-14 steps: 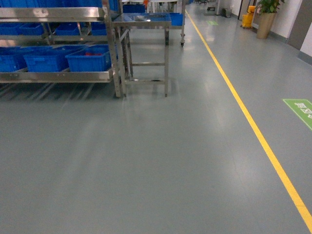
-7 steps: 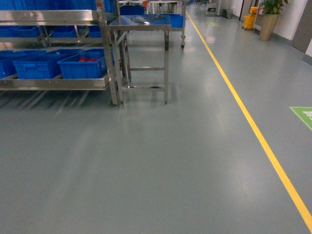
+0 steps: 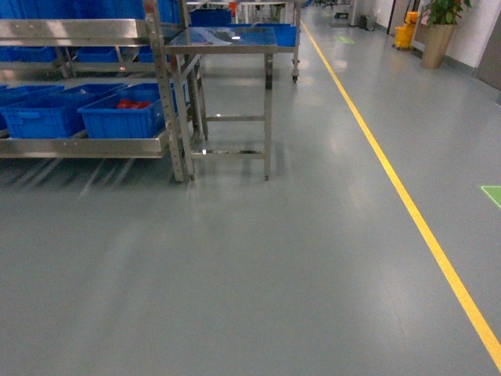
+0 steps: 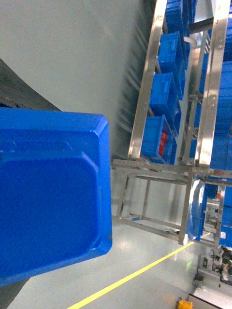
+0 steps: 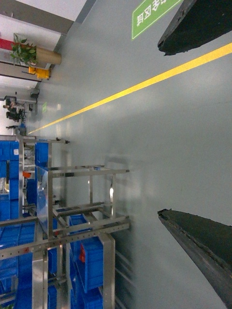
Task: Pick blue part to blue bin on bottom shelf
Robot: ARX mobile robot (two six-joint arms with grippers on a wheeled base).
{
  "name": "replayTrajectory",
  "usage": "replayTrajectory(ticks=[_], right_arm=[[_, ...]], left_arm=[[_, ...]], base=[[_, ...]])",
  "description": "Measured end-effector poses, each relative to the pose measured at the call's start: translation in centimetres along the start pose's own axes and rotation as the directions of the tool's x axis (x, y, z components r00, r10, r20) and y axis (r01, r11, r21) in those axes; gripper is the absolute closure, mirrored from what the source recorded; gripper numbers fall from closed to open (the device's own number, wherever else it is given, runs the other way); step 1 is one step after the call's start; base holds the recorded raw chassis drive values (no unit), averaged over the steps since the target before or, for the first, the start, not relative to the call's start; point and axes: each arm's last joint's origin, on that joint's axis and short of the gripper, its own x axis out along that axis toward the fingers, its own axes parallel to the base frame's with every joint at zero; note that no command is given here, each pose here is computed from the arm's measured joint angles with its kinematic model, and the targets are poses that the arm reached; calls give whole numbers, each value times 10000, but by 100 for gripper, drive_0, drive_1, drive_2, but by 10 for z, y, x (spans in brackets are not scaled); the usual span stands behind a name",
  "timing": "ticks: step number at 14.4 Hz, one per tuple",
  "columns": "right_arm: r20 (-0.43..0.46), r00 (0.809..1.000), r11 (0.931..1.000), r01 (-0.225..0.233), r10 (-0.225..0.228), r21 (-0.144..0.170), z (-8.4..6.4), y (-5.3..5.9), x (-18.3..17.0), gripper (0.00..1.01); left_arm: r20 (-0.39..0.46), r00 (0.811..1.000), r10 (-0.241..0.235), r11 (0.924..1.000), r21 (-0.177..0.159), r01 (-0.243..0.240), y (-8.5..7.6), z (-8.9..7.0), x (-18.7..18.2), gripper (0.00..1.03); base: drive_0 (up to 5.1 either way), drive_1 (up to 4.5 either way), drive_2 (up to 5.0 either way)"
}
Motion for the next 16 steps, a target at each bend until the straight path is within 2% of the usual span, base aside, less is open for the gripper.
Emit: replayTrajectory(ticks=[16], right_arm=[[4,10000,10000,0,0,0,0,0,0,3]], left_arm=[[28,10000,1,10000,-13,-1,0,0,0,60]], base=[[-3,430,-436]])
